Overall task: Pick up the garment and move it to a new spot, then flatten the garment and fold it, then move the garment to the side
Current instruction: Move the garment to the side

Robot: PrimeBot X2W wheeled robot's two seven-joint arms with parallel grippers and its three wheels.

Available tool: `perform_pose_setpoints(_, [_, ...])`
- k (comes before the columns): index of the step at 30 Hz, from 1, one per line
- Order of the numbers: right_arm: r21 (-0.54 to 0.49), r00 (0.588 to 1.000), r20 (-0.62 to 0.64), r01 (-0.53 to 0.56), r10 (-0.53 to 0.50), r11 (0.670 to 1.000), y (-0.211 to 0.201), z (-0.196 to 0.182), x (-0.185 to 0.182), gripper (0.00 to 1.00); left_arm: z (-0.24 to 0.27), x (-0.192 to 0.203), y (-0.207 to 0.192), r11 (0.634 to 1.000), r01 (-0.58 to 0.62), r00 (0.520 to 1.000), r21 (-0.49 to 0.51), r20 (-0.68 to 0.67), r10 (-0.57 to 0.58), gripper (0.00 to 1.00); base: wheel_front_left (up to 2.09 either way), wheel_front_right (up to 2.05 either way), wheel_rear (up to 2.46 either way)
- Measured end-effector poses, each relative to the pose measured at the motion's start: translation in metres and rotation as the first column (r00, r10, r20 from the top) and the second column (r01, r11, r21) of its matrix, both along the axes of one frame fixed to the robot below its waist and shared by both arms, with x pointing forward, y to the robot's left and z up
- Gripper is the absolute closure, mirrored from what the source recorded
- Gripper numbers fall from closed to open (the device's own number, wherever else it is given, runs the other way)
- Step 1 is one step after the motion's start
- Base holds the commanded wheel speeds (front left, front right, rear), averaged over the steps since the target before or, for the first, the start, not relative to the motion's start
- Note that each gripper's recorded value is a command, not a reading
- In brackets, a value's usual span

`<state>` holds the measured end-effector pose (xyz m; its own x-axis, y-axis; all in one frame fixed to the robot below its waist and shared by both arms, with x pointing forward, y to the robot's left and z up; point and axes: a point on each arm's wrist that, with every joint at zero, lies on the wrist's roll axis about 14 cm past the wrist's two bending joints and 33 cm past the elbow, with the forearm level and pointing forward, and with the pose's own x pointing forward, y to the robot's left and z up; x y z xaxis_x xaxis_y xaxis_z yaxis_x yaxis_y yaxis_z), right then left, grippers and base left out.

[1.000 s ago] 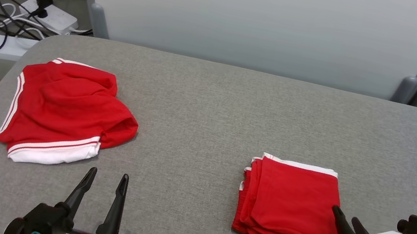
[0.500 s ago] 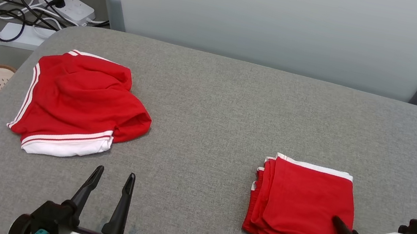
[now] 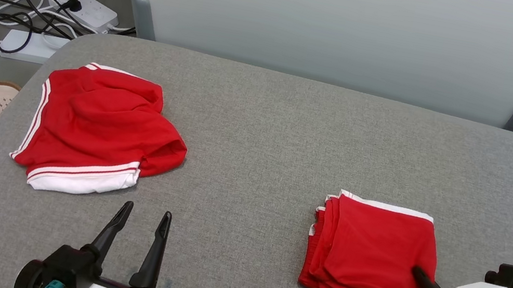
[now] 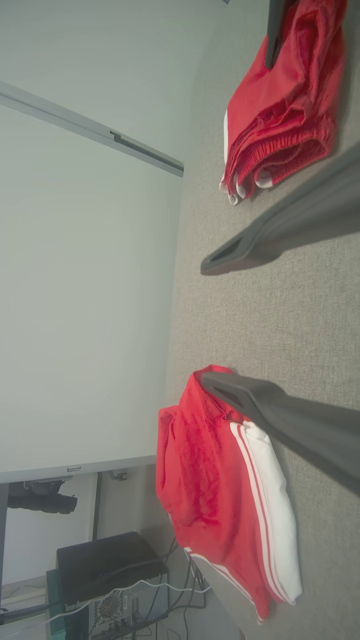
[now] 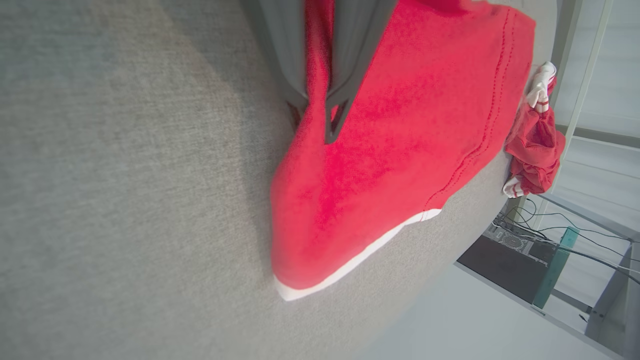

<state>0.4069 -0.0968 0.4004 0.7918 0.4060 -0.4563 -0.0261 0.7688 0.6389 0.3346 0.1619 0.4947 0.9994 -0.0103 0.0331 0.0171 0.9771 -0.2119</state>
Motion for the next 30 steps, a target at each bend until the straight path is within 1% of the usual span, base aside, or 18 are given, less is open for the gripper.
perform_pose_setpoints(6, [-0.034, 0.998, 0.066, -0.019, 0.021, 0.999, 0.001, 0.009, 0.0, 1.0, 0.003, 0.0, -0.002, 1.0, 0.007, 1.0, -0.001, 0.01, -0.007, 0.0, 0.0, 0.0, 0.0])
perform_pose_setpoints(12, [-0.075, 0.994, 0.102, -0.022, 0.029, 0.997, -0.007, 0.011, -0.003, 1.0, 0.005, 0.002, -0.007, 1.0, 0.024, 1.0, -0.002, 0.016, -0.024, 0.0, 0.0, 0.0, 0.0])
perform_pose_setpoints(17, [-0.101, 0.991, 0.133, 0.019, -0.006, 0.995, -0.026, 0.014, -0.001, 1.0, 0.003, 0.007, -0.019, 0.998, 0.061, 0.998, -0.005, 0.012, -0.061, 0.0, 0.0, 0.0, 0.0])
perform_pose_setpoints(22, [-0.117, 0.988, 0.144, 0.072, -0.055, 0.99, -0.048, 0.013, -0.007, 1.0, 0.002, 0.016, -0.039, 0.992, 0.128, 0.992, -0.01, 0.01, -0.127, 0.0, 0.0, 0.0, 0.0])
perform_pose_setpoints(30, [-0.127, 0.972, 0.173, 0.184, -0.161, 0.975, -0.09, 0.018, -0.015, 1.0, 0.013, 0.042, -0.079, 0.968, 0.25, 0.967, -0.012, 0.046, -0.249, 0.0, 0.0, 0.0, 0.0])
